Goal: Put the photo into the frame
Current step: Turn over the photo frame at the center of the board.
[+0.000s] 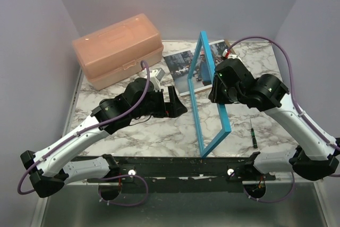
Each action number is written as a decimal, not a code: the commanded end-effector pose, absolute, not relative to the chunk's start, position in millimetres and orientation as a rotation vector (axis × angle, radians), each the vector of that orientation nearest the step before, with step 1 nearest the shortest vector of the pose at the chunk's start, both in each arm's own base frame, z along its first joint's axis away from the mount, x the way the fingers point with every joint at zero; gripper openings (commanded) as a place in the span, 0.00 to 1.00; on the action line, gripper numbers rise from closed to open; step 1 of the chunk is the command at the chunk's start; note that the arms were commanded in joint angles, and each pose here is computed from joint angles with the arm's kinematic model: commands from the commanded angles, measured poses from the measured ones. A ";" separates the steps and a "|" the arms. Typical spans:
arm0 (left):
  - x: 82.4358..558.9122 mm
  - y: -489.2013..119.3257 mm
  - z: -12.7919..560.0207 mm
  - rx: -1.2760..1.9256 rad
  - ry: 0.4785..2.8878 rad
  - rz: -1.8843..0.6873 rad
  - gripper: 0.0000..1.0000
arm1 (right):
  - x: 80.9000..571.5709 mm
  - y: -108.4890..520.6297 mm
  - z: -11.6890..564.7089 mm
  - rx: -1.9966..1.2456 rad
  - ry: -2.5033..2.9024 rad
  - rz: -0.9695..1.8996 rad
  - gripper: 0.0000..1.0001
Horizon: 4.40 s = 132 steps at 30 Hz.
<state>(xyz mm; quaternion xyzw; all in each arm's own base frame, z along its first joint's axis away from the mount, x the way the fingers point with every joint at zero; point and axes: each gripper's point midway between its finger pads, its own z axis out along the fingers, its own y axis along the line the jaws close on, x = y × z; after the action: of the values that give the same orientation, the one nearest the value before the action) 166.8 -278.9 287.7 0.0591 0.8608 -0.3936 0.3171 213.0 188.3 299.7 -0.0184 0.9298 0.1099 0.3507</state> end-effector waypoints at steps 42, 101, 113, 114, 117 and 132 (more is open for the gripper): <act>194.3 -290.2 341.7 0.059 2.088 -1.476 0.93 | 188.8 264.2 359.4 -0.268 2.156 0.951 0.71; 207.5 -263.6 266.1 0.014 2.156 -1.356 0.00 | 180.0 233.8 241.0 0.051 2.398 0.798 0.72; 231.1 -252.9 227.2 -0.116 2.152 -1.355 0.00 | 172.6 254.2 232.7 0.022 2.440 0.914 0.91; 232.1 -250.4 222.9 -0.136 2.155 -1.343 0.00 | 173.2 255.1 229.6 0.023 2.447 0.910 0.91; 232.4 -243.6 203.7 -0.182 2.193 -1.301 0.00 | 175.1 251.8 213.8 0.033 2.483 0.853 0.92; 226.2 -196.0 125.7 -0.318 2.377 -0.942 0.00 | 182.1 159.1 90.0 0.314 2.656 0.184 0.81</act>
<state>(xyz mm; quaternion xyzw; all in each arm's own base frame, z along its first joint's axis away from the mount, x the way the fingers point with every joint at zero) 226.2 -226.1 167.7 -0.0832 0.8492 -0.4384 0.2825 182.7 190.0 119.6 0.0751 0.9601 0.1280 0.2371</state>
